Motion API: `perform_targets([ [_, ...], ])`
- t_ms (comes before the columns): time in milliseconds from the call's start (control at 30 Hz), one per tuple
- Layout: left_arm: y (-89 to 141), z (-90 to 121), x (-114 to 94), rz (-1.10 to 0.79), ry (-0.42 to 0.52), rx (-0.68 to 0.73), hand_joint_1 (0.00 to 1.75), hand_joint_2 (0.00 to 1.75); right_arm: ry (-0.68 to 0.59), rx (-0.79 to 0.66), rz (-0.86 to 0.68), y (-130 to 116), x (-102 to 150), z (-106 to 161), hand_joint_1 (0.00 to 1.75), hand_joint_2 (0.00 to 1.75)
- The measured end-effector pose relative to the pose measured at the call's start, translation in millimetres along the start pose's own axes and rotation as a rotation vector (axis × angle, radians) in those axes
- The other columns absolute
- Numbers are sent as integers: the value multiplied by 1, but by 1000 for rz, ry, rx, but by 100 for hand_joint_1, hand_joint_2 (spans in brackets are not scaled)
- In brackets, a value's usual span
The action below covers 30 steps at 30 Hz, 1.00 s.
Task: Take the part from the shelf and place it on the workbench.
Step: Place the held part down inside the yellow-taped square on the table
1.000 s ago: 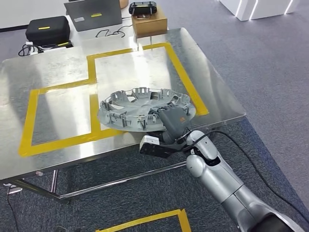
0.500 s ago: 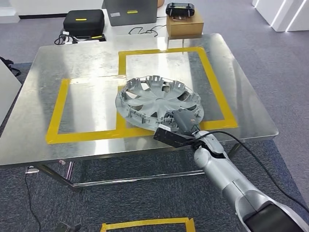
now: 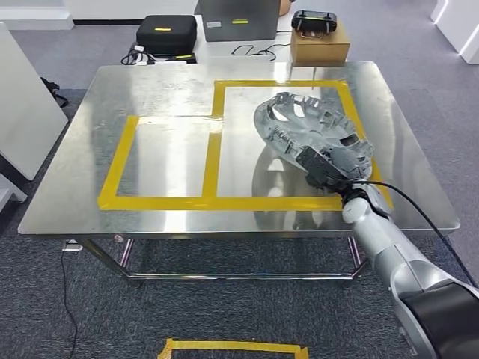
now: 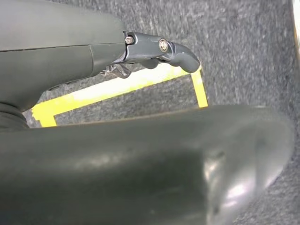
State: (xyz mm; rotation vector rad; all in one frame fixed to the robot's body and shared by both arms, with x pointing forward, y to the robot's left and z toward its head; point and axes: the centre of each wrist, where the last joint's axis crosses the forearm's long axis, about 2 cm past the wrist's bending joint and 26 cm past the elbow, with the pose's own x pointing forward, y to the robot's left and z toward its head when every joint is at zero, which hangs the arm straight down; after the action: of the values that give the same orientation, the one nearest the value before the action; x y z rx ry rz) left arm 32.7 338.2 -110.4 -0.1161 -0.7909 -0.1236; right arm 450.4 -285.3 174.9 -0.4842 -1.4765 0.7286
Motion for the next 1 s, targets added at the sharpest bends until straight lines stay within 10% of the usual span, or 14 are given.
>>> perform_targets([
  [500, -3, 1, -1, 0, -12, -7, 0, 0, -91, -46, -54, -4, -20, 9, 175, 175],
  [800, -3, 0, -1, 3, -11, -3, 0, 0, 59, -24, -14, -13, -10, 2, 175, 175],
  [933, -5, 0, -1, 5, -3, -5, 0, 0, 103, -10, 3, -13, -9, 0, 17, 175],
  [1000, -5, 0, -1, 4, 2, -7, 0, 0, 120, 0, 2, -9, -11, 1, 0, 175],
])
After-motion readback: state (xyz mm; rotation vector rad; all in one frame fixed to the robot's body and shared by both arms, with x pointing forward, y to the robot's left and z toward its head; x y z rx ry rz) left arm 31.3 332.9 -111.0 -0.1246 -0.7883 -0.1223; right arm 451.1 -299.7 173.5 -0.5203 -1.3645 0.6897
